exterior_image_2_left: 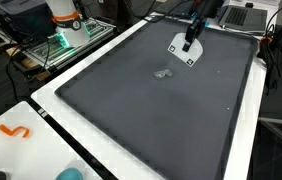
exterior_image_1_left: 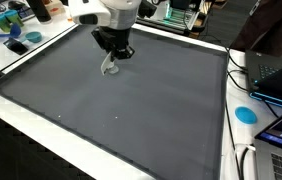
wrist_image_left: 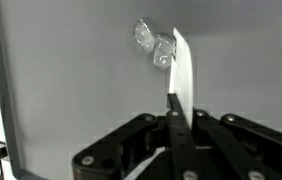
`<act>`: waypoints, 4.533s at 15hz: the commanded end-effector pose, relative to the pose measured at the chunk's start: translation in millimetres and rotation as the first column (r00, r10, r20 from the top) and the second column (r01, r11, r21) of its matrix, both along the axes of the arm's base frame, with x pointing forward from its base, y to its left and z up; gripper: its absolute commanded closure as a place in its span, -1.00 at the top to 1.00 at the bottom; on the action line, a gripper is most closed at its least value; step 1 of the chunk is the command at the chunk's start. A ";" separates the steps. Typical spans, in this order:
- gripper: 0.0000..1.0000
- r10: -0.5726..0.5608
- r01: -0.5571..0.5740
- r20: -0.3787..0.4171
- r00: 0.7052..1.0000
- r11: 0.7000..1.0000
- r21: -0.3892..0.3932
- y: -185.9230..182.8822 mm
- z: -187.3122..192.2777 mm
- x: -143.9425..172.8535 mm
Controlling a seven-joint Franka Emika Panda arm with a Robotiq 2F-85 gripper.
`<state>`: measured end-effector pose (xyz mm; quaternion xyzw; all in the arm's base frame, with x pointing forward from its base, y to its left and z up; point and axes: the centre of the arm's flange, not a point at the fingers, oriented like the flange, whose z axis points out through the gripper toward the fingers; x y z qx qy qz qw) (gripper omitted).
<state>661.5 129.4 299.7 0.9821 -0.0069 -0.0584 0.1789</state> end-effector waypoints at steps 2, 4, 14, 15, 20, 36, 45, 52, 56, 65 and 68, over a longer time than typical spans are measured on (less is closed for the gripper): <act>-0.98 -0.017 0.015 0.031 0.999 0.997 0.079 -19.0 7.1 9.1; -0.98 -0.015 0.010 0.049 0.999 0.994 0.111 -29.2 9.9 11.1; -0.98 -0.050 0.016 0.131 0.990 0.968 0.251 -97.9 25.9 11.5; -0.98 -0.054 0.015 0.137 0.989 0.964 0.267 -104.5 28.1 9.7; -0.98 -0.025 -0.053 0.196 0.980 0.924 0.379 -136.2 35.3 -9.1; -0.98 0.084 -0.274 0.335 0.938 0.772 0.573 -199.4 32.3 -85.9; -0.98 0.148 -0.383 0.405 0.902 0.707 0.595 -201.0 25.7 -112.7; -0.98 0.213 -0.451 0.436 0.874 0.688 0.568 -191.5 23.6 -124.1; -0.98 0.256 -0.486 0.445 0.858 0.683 0.546 -183.6 27.1 -127.4; -0.98 0.382 -0.572 0.440 0.812 0.670 0.473 -156.7 47.6 -118.5; -0.98 0.466 -0.621 0.417 0.781 0.655 0.431 -144.7 58.8 -114.5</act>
